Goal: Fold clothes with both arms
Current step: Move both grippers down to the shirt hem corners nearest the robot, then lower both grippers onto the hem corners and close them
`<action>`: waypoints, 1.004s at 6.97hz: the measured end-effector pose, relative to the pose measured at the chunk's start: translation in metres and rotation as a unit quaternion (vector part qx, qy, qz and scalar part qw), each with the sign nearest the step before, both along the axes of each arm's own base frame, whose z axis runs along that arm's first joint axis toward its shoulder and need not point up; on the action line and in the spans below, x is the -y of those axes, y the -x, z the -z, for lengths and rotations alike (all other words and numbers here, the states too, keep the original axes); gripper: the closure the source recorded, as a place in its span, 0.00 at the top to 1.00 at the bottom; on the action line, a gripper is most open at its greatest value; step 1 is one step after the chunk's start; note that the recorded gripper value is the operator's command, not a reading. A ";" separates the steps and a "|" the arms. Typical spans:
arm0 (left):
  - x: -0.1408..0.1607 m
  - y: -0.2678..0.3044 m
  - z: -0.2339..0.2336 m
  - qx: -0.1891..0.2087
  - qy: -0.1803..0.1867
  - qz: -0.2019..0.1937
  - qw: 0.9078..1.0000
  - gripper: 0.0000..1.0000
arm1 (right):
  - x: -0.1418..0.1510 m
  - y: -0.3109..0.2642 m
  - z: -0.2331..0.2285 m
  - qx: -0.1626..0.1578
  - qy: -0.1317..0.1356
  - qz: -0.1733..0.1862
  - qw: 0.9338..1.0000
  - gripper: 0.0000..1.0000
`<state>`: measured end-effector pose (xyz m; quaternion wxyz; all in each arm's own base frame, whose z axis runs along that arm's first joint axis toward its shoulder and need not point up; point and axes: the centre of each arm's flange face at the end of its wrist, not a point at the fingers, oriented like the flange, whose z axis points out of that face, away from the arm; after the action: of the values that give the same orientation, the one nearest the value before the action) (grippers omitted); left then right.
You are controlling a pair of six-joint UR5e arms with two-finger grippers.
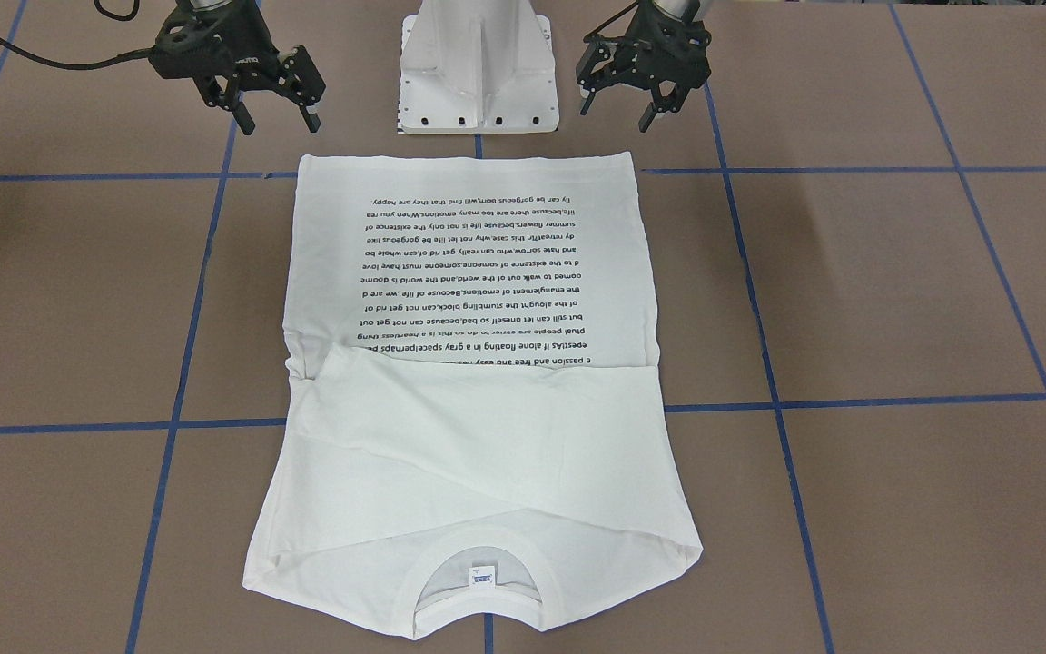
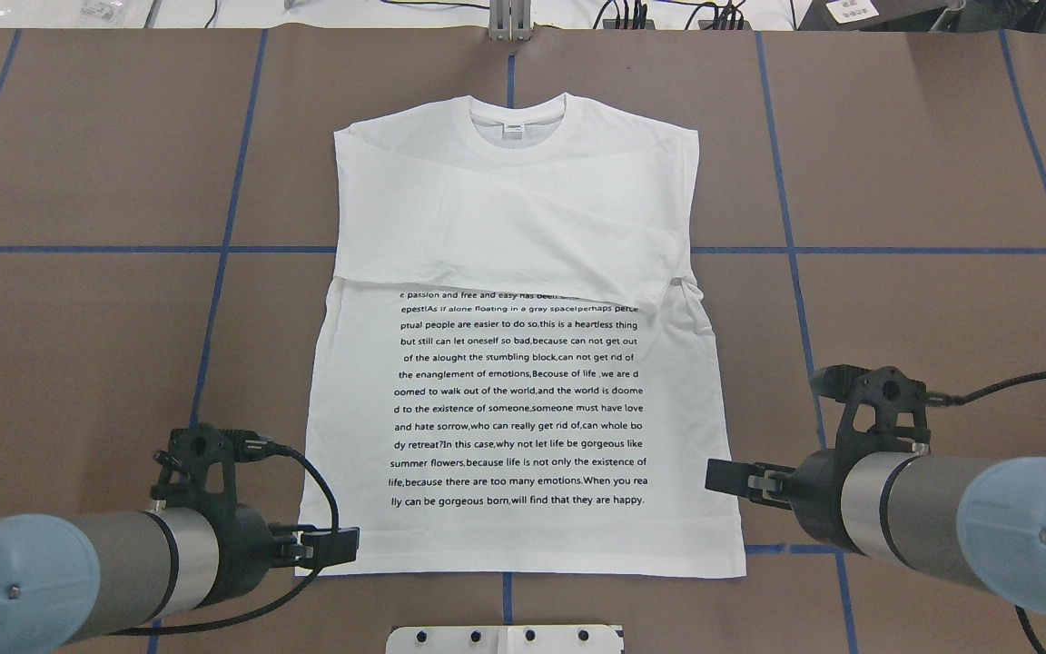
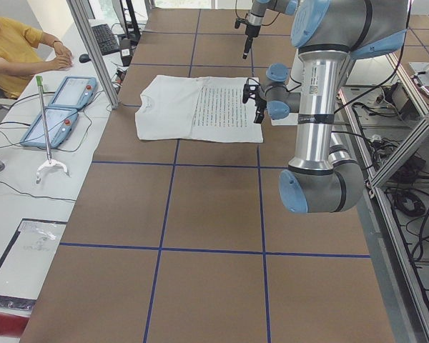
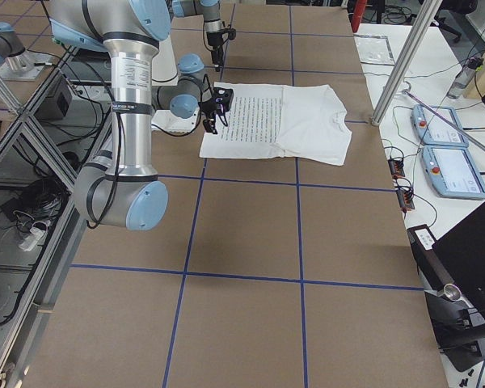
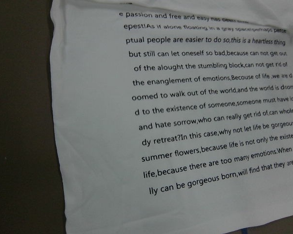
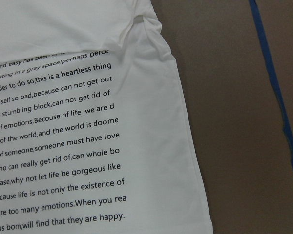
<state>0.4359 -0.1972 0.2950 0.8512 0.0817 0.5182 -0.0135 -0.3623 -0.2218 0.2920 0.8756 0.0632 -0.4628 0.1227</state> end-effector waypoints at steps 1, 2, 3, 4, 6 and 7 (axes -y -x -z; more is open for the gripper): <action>-0.011 -0.017 -0.027 -0.006 0.009 0.006 1.000 0.86 | -0.015 0.005 -0.006 0.009 -0.003 -0.003 1.000 1.00; -0.017 -0.030 -0.049 -0.015 0.013 0.014 1.000 0.79 | -0.025 0.008 -0.010 0.012 -0.007 -0.007 1.000 1.00; -0.023 -0.037 -0.061 -0.022 0.018 0.019 0.999 0.76 | -0.030 0.010 -0.012 0.013 -0.010 -0.010 1.000 1.00; -0.025 -0.039 -0.066 -0.024 0.021 0.021 0.999 0.76 | -0.033 0.011 -0.013 0.013 -0.011 -0.011 1.000 1.00; -0.026 -0.040 -0.069 -0.022 0.023 0.021 0.999 0.76 | -0.034 0.012 -0.013 0.014 -0.012 -0.011 1.000 1.00; -0.026 -0.039 -0.073 -0.017 0.023 0.021 0.999 0.75 | -0.034 0.012 -0.013 0.014 -0.012 -0.010 1.000 1.00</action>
<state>0.4753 -0.1711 0.3680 0.8432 0.0728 0.5307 -0.0445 -0.3743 -0.1873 0.3050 0.8669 0.0770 -0.4758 0.1270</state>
